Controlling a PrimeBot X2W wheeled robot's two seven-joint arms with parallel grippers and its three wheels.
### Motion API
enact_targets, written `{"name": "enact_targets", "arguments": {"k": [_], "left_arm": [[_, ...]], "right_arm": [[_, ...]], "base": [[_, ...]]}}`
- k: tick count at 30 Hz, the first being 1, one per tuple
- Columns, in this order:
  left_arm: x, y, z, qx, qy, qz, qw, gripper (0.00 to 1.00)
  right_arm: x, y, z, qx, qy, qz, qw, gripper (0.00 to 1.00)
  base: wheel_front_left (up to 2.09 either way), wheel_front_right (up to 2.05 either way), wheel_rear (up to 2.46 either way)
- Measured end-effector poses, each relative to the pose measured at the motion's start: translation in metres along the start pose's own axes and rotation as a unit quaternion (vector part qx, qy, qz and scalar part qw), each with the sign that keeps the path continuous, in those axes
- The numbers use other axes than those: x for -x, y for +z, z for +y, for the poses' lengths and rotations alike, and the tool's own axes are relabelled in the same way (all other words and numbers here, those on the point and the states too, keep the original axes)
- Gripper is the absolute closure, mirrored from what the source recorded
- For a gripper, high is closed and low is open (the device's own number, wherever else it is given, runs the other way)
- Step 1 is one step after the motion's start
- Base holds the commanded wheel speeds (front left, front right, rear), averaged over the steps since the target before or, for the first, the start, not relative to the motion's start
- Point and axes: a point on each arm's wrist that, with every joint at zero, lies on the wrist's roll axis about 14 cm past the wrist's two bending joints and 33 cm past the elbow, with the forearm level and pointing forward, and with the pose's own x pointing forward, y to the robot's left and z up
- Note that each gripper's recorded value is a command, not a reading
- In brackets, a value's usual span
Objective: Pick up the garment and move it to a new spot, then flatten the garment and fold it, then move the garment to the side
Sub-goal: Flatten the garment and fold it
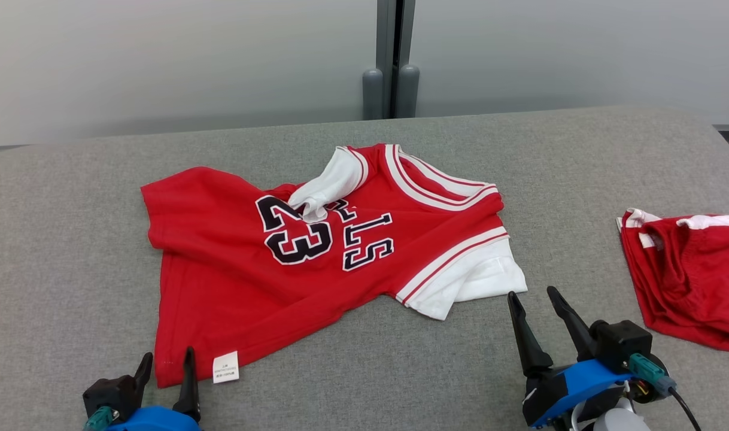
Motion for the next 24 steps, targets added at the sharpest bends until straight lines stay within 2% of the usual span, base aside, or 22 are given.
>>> {"name": "enact_targets", "arguments": {"k": [9,19,20,24], "left_arm": [[-0.007,-0.0046,-0.0033,0.011,-0.022,0.016,1.0,0.0],[-0.007,-0.012,-0.0067,0.05,-0.03,0.03,0.998,0.0],[-0.0072,-0.0119,-0.0076,0.054,-0.031,0.03,0.998,0.27],[-0.0065,-0.0109,-0.0069,0.062,-0.034,0.031,0.997,0.81]], "right_arm": [[-0.0022,-0.0067,-0.0027,-0.005,-0.004,0.009,1.0,0.0],[-0.0049,-0.0084,-0.0018,-0.01,-0.002,0.011,1.0,0.0],[-0.0052,-0.0084,-0.0013,-0.01,-0.002,0.011,1.0,0.0],[-0.0072,-0.0078,0.0007,-0.012,0.001,0.01,1.0,0.0]], "base": [[0.0,0.0,0.0],[0.0,0.0,0.0],[0.0,0.0,0.0],[0.0,0.0,0.0]]}}
